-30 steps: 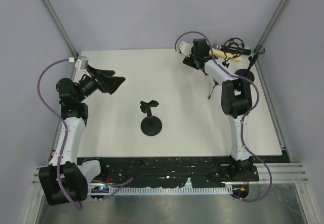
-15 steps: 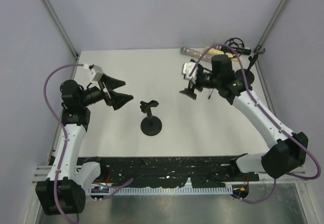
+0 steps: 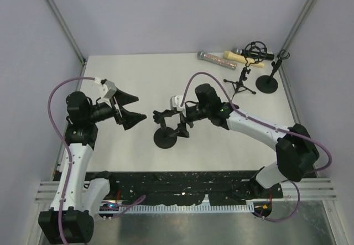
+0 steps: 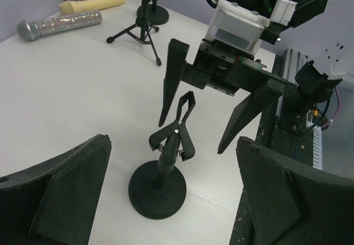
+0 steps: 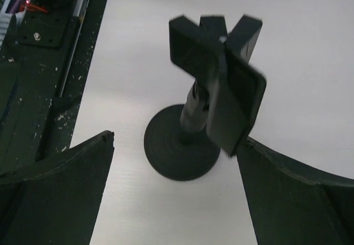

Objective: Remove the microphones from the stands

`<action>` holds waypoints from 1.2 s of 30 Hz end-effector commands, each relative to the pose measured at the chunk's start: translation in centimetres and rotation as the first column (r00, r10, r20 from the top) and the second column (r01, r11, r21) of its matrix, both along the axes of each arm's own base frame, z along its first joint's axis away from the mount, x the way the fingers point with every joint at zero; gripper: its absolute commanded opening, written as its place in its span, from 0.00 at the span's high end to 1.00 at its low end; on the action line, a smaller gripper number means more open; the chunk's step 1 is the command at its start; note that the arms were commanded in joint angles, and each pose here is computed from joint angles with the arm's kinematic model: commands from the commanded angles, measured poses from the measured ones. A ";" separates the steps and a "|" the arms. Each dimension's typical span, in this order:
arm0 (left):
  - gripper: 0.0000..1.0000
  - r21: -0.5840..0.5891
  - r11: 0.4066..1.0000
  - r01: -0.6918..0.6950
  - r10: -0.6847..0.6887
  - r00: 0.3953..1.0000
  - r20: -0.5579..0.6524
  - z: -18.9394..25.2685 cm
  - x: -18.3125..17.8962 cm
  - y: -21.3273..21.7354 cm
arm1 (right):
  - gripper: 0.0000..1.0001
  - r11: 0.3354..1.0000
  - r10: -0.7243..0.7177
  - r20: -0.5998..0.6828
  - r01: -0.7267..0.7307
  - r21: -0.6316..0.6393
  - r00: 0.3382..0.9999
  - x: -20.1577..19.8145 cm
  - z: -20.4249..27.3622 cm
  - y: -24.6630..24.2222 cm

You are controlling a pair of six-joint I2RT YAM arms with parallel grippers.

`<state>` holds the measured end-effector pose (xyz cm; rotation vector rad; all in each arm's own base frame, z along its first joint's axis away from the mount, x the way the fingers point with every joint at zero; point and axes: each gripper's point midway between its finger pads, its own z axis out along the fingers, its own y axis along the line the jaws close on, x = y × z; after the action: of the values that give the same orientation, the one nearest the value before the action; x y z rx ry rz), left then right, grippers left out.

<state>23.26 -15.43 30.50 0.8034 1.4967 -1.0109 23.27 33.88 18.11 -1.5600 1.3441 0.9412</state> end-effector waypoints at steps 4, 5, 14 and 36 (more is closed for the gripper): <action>0.00 0.027 1.000 -0.006 0.005 0.998 0.070 0.6 -1.1 0.0 | 0.04 0.987 -0.028 -0.112 0.046 0.155 0.993 3.3 4.7 6.0; 0.00 0.028 1.000 -0.008 0.006 0.997 0.073 0.6 -1.1 0.1 | 0.03 0.987 -0.030 -0.134 0.050 0.153 0.990 3.5 4.2 6.3; 0.00 0.031 0.999 -0.026 0.024 0.997 0.074 0.2 -1.1 0.3 | 0.61 0.988 0.002 -0.187 0.026 0.149 0.982 4.0 4.3 7.4; 0.00 0.016 0.998 -0.059 0.058 0.996 0.066 0.0 -0.8 0.9 | 0.85 0.699 -0.676 -0.120 0.684 0.209 0.727 29.8 7.9 -7.1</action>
<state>22.29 -14.81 30.17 0.7957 1.4892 -0.9502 50.19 27.50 22.75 -0.8222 1.6879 0.6450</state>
